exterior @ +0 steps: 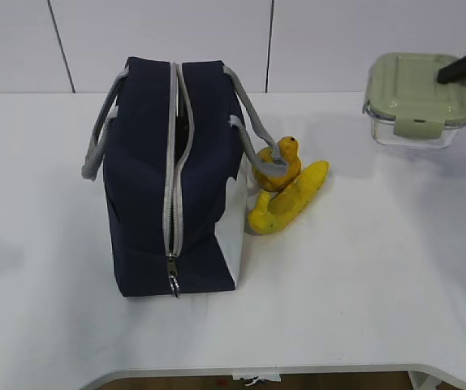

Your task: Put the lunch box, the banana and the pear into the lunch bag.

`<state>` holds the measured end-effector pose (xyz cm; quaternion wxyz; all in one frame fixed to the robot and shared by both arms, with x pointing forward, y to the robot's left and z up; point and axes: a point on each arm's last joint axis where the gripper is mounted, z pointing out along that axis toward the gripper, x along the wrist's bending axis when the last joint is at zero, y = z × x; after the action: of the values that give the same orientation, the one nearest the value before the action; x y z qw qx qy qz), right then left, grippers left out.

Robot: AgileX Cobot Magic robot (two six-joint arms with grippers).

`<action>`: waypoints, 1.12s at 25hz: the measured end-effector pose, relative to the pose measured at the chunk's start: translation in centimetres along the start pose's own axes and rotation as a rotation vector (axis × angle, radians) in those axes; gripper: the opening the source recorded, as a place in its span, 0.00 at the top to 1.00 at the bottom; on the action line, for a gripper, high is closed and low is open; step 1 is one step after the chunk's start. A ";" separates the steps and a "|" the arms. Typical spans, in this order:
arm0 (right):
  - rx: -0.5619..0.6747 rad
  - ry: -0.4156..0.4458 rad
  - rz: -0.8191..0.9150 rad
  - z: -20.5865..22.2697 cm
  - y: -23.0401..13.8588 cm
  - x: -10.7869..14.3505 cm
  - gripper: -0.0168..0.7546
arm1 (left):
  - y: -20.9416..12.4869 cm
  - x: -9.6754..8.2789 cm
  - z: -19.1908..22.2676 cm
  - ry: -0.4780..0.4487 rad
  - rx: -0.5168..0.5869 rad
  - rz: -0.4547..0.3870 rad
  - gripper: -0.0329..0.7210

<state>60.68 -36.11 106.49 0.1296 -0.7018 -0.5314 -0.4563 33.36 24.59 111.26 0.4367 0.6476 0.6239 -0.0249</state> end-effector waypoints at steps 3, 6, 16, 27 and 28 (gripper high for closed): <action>0.006 0.049 -0.030 0.5 -0.5 2.2 0.50 | 1.4 0.3 1.6 -0.059 0.045 -0.015 0.47; 0.040 0.092 -0.067 1.6 -1.3 4.4 0.50 | 3.5 1.0 3.7 -0.093 0.100 -0.019 0.47; 0.166 0.220 -0.126 5.8 -4.2 9.4 0.50 | 12.4 0.7 6.7 -0.111 0.107 0.054 0.46; 0.195 0.320 -0.233 6.9 -5.2 14.4 0.50 | 15.2 -0.1 13.4 -0.122 0.242 0.132 0.43; 0.192 0.328 -0.247 6.8 -5.1 14.9 0.50 | 15.4 0.1 15.3 -0.121 0.271 0.127 0.42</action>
<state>59.95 -20.16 112.75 0.2237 -0.5323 -0.6261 -0.5240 53.98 18.03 109.96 0.3826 0.7361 0.5454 -0.1201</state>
